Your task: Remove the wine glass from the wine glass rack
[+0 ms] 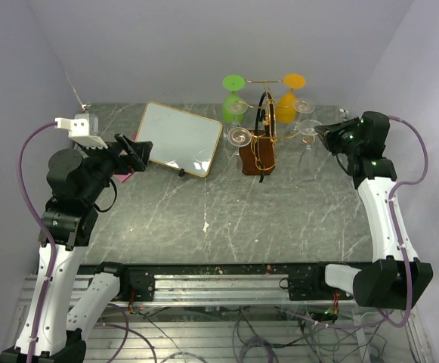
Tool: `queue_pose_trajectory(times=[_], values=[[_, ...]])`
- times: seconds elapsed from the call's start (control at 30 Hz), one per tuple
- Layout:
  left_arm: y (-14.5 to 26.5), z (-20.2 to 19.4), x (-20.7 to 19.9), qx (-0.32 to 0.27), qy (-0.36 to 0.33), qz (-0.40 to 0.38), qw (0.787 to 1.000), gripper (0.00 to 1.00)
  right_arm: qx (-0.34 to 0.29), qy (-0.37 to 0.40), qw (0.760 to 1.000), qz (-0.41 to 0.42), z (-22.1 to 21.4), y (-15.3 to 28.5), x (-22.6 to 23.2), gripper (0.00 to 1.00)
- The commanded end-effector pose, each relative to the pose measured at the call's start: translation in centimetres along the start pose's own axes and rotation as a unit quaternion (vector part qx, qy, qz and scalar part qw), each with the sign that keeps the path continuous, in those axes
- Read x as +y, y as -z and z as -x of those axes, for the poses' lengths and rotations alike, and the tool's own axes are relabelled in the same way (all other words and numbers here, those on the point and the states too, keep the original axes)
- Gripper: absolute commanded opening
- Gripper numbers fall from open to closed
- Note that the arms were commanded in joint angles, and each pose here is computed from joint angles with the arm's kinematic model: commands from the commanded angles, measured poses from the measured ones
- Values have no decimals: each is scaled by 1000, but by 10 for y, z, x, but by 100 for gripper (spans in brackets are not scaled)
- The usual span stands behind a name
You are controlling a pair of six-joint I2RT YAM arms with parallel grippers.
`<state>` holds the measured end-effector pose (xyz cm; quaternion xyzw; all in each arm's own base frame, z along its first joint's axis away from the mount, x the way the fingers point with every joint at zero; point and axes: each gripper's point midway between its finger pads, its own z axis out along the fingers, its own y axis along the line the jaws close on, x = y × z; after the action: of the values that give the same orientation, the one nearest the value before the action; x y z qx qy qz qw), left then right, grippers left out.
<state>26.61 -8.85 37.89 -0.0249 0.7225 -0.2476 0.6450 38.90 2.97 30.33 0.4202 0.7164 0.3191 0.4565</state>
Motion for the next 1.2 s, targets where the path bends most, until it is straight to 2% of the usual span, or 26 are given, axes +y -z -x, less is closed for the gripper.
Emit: queue_pose_trajectory(times=[0.0, 0.43, 0.83, 1.17], values=[[6, 16, -14, -18, -4, -22, 1000, 99, -2, 9, 999, 54, 9, 3, 30, 0], [5, 14, -14, -17, -1, -25, 1000, 99, 89, 18, 989, 116, -22, 14, 50, 0], [2, 12, -17, -15, 7, -36, 999, 99, 129, 40, 982, 132, -41, 47, 51, 0], [-10, 2, -40, 3, 45, -109, 993, 100, 202, 73, 962, 171, -70, 81, 51, 0]])
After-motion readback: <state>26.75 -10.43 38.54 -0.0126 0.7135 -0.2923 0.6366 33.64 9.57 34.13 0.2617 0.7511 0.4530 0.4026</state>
